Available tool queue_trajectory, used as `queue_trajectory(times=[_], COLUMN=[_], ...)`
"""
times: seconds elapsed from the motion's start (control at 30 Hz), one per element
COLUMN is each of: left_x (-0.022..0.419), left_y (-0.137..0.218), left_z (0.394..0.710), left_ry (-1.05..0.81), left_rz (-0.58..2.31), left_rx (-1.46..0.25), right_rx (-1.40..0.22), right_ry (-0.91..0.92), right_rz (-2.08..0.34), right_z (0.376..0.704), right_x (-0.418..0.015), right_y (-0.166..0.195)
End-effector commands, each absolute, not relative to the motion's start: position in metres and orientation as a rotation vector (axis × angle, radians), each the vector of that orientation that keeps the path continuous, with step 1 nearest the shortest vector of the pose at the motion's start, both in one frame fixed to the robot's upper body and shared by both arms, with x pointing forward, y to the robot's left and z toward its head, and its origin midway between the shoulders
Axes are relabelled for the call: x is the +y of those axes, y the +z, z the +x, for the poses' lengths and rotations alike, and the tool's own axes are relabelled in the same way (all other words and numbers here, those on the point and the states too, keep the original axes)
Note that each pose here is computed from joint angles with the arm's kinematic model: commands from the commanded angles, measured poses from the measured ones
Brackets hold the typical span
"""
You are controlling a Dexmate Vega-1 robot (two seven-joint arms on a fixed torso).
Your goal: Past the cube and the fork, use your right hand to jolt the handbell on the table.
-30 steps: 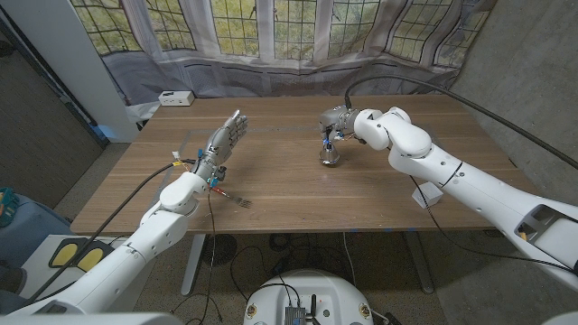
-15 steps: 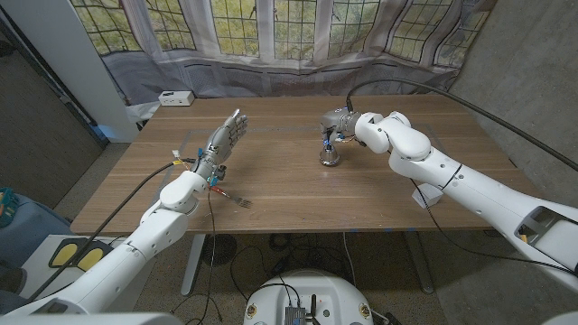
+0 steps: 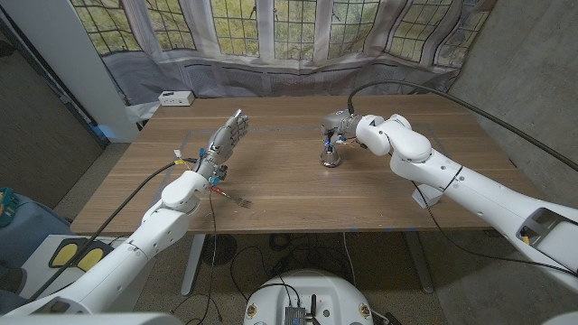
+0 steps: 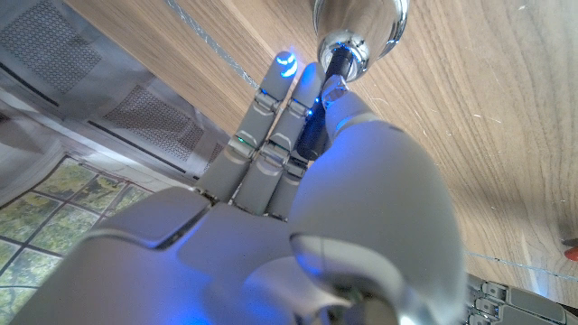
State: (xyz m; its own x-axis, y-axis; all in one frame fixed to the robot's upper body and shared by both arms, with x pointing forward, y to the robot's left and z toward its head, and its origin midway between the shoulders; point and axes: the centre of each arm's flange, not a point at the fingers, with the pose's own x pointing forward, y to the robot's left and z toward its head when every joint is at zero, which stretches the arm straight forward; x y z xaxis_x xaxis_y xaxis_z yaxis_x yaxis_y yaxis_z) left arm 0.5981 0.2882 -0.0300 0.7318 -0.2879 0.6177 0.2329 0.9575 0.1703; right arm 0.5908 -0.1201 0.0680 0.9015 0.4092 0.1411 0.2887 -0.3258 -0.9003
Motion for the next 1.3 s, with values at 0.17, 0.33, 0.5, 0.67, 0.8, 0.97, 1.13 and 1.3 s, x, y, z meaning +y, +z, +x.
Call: queue_trajectory(times=[0.17, 0.33, 0.5, 0.67, 0.8, 0.97, 1.13, 1.3], left_x=[0.2869, 0.2867, 0.2864, 0.2871, 0.2873, 0.287, 0.287, 0.2875], left_y=[-0.03, -0.0305, -0.0311, -0.0313, -0.0309, -0.0303, -0.0312, -0.0319], left_z=[0.5986, 0.5987, 0.5985, 0.5981, 0.5977, 0.5977, 0.5983, 0.5985], left_ry=[-0.29, -0.294, -0.296, -0.295, -0.296, -0.299, -0.3, -0.299], left_rz=[0.083, 0.083, 0.084, 0.085, 0.085, 0.084, 0.082, 0.079], left_rx=[-0.699, -0.698, -0.698, -0.698, -0.7, -0.702, -0.702, -0.7], right_rx=[-0.509, -0.506, -0.505, -0.508, -0.501, -0.49, -0.486, -0.489], right_ry=[0.128, 0.122, 0.115, 0.104, 0.1, 0.101, 0.102, 0.113], right_rz=[-1.93, -1.941, -1.949, -1.962, -1.973, -1.977, -1.98, -1.989], right_z=[0.5891, 0.5882, 0.5873, 0.586, 0.5847, 0.583, 0.5817, 0.5799], right_x=[-0.1212, -0.1207, -0.1209, -0.1203, -0.1206, -0.1209, -0.1213, -0.1212], right_y=[0.0613, 0.0597, 0.0597, 0.0583, 0.0569, 0.0565, 0.0563, 0.0561])
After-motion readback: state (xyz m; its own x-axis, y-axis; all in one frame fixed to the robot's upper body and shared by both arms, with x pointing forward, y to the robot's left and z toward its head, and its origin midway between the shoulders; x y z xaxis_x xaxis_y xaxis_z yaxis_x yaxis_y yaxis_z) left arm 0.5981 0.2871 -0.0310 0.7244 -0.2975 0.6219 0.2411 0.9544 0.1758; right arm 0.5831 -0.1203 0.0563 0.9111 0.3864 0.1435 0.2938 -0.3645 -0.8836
